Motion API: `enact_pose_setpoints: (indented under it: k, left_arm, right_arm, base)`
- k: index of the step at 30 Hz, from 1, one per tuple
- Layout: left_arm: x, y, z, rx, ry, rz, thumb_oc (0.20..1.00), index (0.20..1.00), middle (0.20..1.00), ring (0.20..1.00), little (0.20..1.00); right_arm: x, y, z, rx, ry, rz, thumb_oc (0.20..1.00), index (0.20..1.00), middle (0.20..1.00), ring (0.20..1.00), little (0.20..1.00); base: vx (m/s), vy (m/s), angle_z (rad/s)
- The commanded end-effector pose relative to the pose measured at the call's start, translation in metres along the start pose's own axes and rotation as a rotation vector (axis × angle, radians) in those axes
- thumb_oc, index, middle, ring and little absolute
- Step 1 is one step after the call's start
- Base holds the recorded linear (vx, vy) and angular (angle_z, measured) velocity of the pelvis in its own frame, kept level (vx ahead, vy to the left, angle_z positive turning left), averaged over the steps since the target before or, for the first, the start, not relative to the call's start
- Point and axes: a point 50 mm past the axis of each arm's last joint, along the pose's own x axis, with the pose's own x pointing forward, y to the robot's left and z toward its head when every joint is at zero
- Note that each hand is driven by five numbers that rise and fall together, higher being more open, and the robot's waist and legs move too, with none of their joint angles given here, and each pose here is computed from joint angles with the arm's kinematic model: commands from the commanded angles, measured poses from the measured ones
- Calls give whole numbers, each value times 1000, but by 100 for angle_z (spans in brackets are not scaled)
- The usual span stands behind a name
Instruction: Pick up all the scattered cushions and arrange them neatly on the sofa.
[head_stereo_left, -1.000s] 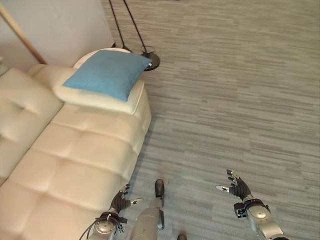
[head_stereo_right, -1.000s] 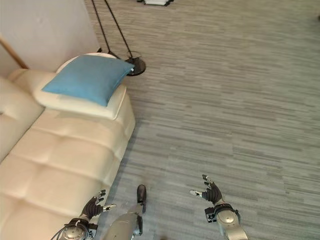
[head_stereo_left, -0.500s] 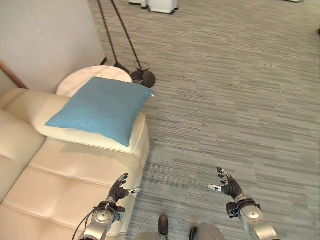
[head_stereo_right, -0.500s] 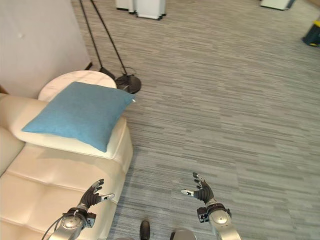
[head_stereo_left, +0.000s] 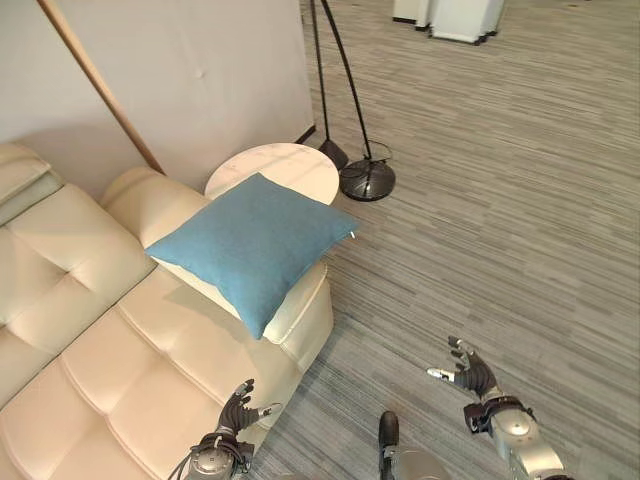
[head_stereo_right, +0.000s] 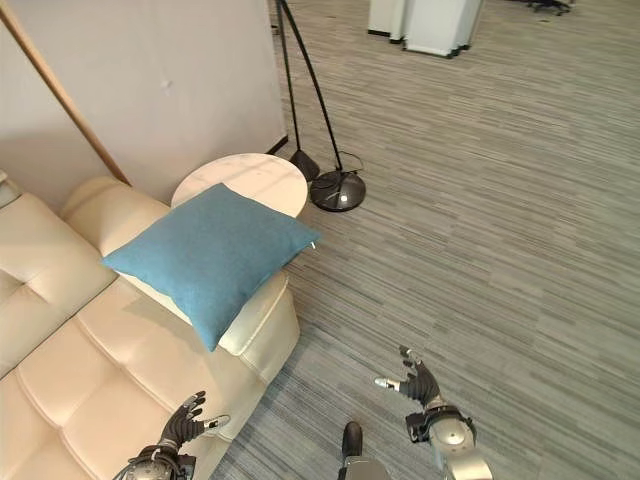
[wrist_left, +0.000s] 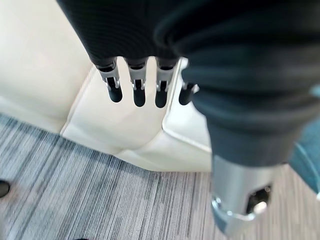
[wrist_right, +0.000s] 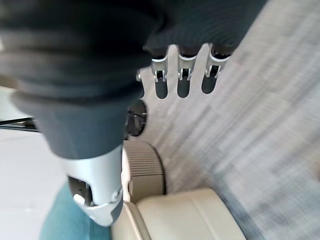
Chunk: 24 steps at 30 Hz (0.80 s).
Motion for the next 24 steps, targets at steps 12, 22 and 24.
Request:
enact_pose_setpoints:
  k: [12,22,24]
  left_arm:
    - [1,44,13,-79,-64,177,1000,1000,1000,1000,1000]
    - [-6,58,6,-116,-57,227,1000,1000,1000,1000,1000]
    - [-5,54,5,-120,-54,216,1000,1000,1000,1000,1000]
  right_arm:
    - [-15,-3,-14,2,12,-20,1000,1000,1000,1000,1000]
    - [-9,6,-1,31,-42,-2,1000,1000,1000,1000,1000]
    - [-8,-3,5,19,-68,-36,1000,1000,1000,1000,1000]
  base:
    - [324,48,30]
    - [332,167,44]
    - [205,-126,111]
